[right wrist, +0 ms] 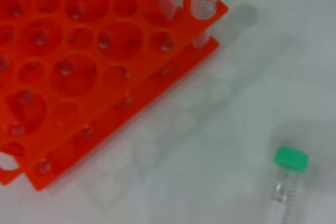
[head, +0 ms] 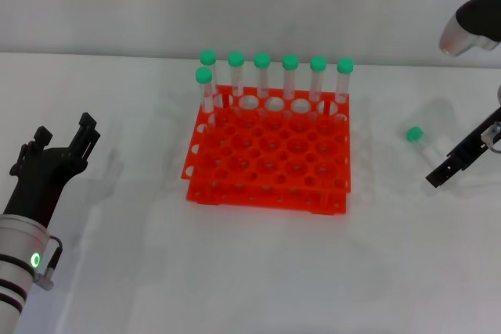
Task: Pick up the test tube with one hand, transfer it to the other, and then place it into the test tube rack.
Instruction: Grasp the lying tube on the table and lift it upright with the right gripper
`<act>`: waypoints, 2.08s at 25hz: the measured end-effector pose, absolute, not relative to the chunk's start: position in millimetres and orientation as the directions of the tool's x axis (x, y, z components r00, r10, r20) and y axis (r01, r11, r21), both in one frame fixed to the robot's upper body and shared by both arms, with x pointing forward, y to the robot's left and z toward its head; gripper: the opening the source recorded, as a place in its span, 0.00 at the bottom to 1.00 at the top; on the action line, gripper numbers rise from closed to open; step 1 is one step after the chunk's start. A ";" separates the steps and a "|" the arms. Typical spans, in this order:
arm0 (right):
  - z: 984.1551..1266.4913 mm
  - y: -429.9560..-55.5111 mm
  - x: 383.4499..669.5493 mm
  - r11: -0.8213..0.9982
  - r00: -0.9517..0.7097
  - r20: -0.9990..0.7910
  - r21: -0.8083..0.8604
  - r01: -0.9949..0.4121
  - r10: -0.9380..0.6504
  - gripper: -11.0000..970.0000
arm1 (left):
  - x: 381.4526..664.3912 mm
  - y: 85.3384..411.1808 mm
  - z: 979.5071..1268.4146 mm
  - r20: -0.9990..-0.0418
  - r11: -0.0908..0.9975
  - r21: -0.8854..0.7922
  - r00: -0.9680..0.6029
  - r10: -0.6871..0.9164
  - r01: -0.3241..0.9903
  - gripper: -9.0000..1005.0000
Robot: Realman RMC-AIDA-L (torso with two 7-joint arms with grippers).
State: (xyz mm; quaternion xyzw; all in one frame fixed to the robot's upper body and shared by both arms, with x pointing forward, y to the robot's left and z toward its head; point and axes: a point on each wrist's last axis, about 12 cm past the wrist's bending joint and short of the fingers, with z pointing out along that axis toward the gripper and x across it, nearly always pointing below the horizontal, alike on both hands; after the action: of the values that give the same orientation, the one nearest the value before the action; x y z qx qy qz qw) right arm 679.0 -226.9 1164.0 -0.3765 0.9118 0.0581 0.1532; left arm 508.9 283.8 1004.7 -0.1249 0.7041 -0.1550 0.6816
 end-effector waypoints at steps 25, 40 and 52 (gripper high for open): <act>1141.7 -230.6 672.9 0.713 -0.669 -0.303 -0.058 -0.698 -0.679 0.66 | 517.2 279.1 1009.6 -0.922 0.920 -0.386 -0.030 -0.385 0.058 0.86; 1142.6 -228.4 673.3 0.709 -0.665 -0.300 -0.058 -0.703 -0.684 0.49 | 517.4 279.8 1009.7 -0.923 0.922 -0.384 -0.030 -0.382 0.057 0.86; 1140.1 -224.4 672.2 0.695 -0.653 -0.280 -0.078 -0.715 -0.704 0.38 | 517.4 281.9 1009.4 -0.927 0.925 -0.376 -0.031 -0.374 0.054 0.86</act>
State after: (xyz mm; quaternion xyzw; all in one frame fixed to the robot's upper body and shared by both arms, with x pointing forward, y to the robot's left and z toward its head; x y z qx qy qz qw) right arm 672.2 -224.4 1140.1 -0.3902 0.9089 0.0198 0.1456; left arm 517.4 281.9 1009.4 -0.1144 0.7008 -0.1559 0.6867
